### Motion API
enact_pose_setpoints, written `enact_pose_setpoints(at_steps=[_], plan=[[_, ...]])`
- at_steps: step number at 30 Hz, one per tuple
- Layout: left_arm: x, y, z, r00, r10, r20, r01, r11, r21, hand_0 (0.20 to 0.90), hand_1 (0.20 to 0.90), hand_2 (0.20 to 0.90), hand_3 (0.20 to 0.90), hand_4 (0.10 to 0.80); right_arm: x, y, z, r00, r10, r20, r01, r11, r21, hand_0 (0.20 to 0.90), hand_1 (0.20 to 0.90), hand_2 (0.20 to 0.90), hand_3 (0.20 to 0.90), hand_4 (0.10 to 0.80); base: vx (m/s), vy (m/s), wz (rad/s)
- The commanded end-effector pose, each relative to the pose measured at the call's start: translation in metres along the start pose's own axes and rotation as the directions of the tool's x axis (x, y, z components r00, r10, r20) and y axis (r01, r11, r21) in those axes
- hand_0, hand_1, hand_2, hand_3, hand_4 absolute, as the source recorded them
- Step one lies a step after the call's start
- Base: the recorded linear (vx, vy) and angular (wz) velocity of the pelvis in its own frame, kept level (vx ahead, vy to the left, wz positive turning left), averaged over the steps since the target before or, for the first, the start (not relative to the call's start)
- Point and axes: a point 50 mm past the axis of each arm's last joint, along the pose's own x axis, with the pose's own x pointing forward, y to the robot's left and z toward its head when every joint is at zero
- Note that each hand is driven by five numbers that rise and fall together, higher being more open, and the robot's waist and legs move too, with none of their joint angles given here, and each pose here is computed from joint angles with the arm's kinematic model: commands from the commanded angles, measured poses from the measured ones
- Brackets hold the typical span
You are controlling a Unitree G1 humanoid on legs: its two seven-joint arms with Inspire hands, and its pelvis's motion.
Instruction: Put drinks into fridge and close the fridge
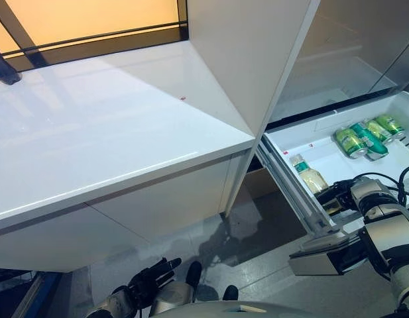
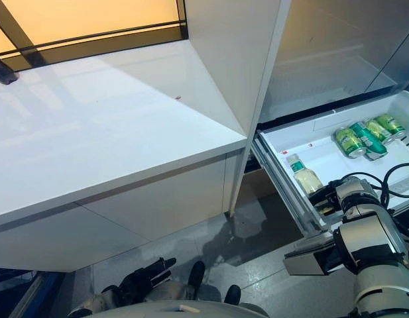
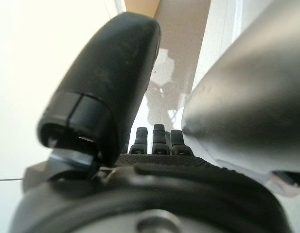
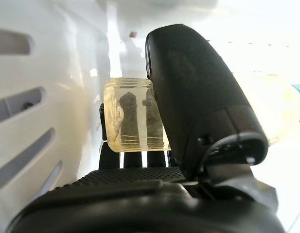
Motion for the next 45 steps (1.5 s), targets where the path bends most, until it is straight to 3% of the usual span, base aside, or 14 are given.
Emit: enact_pose_setpoints(at_steps=[1, 10, 19, 21, 22, 25, 26, 27, 30, 34, 39, 40, 41, 45], plan=[[-0.001, 0.007, 0.001, 0.999, 0.036, -0.016, -0.035, 0.996, 0.081, 0.900, 0.900, 0.900, 0.900, 0.800, -0.021, -0.041, 0.021, 0.988, -0.135, 0.080, 0.140, 0.988, -0.065, 0.900, 0.900, 0.900, 0.900, 0.800, 0.000, 0.000, 0.00], [-0.005, 0.018, 0.001, 0.994, 0.106, -0.006, -0.105, 0.989, 0.102, 0.900, 0.900, 0.900, 0.900, 0.800, -0.026, -0.037, 0.041, 0.959, -0.108, 0.261, 0.099, 0.994, 0.050, 0.900, 0.900, 0.900, 0.900, 0.800, 0.000, 0.000, 0.00], [-0.012, 0.036, -0.004, 0.983, 0.182, 0.011, -0.182, 0.982, 0.058, 0.900, 0.900, 0.900, 0.900, 0.800, -0.083, -0.078, 0.087, 0.763, -0.254, 0.595, 0.122, 0.960, 0.254, 0.900, 0.900, 0.900, 0.900, 0.800, -0.014, 0.010, -0.05], [-0.014, 0.040, -0.006, 0.980, 0.199, 0.011, -0.200, 0.979, 0.043, 0.900, 0.900, 0.900, 0.900, 0.800, -0.102, -0.094, 0.093, 0.681, -0.331, 0.654, 0.168, 0.939, 0.300, 0.900, 0.900, 0.900, 0.900, 0.800, -0.041, 0.032, -0.11], [-0.015, 0.043, -0.007, 0.977, 0.213, 0.012, -0.214, 0.977, 0.028, 0.900, 0.900, 0.900, 0.900, 0.800, -0.126, -0.109, 0.102, 0.557, -0.434, 0.708, 0.220, 0.899, 0.378, 0.900, 0.900, 0.900, 0.900, 0.800, -0.044, 0.030, -0.21], [-0.016, 0.046, -0.010, 0.975, 0.223, 0.011, -0.223, 0.975, 0.010, 0.900, 0.900, 0.900, 0.900, 0.800, -0.157, -0.123, 0.109, 0.386, -0.559, 0.734, 0.276, 0.829, 0.486, 0.900, 0.900, 0.900, 0.900, 0.800, -0.031, 0.022, -0.18], [-0.016, 0.046, -0.011, 0.974, 0.226, 0.010, -0.226, 0.974, 0.001, 0.900, 0.900, 0.900, 0.900, 0.800, -0.178, -0.131, 0.110, 0.229, -0.643, 0.731, 0.317, 0.759, 0.569, 0.900, 0.900, 0.900, 0.900, 0.800, -0.044, 0.038, -0.30], [-0.014, 0.043, -0.014, 0.974, 0.227, 0.007, -0.226, 0.974, -0.015, 0.900, 0.900, 0.900, 0.900, 0.800, -0.200, -0.133, 0.107, 0.069, -0.713, 0.698, 0.289, 0.684, 0.670, 0.900, 0.900, 0.900, 0.900, 0.800, -0.044, 0.045, -0.32], [-0.010, 0.037, -0.017, 0.977, 0.213, -0.003, -0.213, 0.977, -0.018, 0.900, 0.900, 0.900, 0.900, 0.800, -0.207, -0.129, 0.090, -0.074, -0.798, 0.598, 0.172, 0.581, 0.796, 0.900, 0.900, 0.900, 0.900, 0.800, -0.010, 0.035, -0.29], [-0.006, 0.029, -0.018, 0.980, 0.198, -0.013, -0.197, 0.980, 0.010, 0.900, 0.900, 0.900, 0.900, 0.800, -0.186, -0.124, 0.066, -0.027, -0.865, 0.501, 0.004, 0.501, 0.865, 0.900, 0.900, 0.900, 0.900, 0.800, 0.027, 0.015, -0.31], [-0.003, 0.024, -0.019, 0.983, 0.182, -0.023, -0.181, 0.983, 0.044, 0.900, 0.900, 0.900, 0.900, 0.800, -0.148, -0.120, 0.036, 0.182, -0.917, 0.355, -0.261, 0.303, 0.916, 0.900, 0.900, 0.900, 0.900, 0.800, 0.052, -0.013, -0.18], [-0.004, 0.024, -0.019, 0.983, 0.182, -0.023, -0.181, 0.982, 0.044, 0.900, 0.900, 0.900, 0.900, 0.800, -0.147, -0.120, 0.036, 0.182, -0.917, 0.355, -0.261, 0.303, 0.917, 0.900, 0.900, 0.900, 0.900, 0.800, 0.069, -0.024, -0.25], [-0.002, 0.022, -0.020, 0.983, 0.183, -0.034, -0.181, 0.982, 0.059, 0.900, 0.900, 0.900, 0.900, 0.800, -0.131, -0.115, 0.025, 0.271, -0.924, 0.268, -0.304, 0.183, 0.935, 0.900, 0.900, 0.900, 0.900, 0.800, 0.073, -0.026, -0.20], [-0.003, 0.022, -0.026, 0.981, 0.184, -0.057, -0.181, 0.982, 0.062, 0.900, 0.900, 0.900, 0.900, 0.800, -0.117, -0.109, 0.013, 0.350, -0.929, 0.117, -0.274, 0.018, 0.962, 0.900, 0.900, 0.900, 0.900, 0.800, 0.094, -0.022, -0.08]])
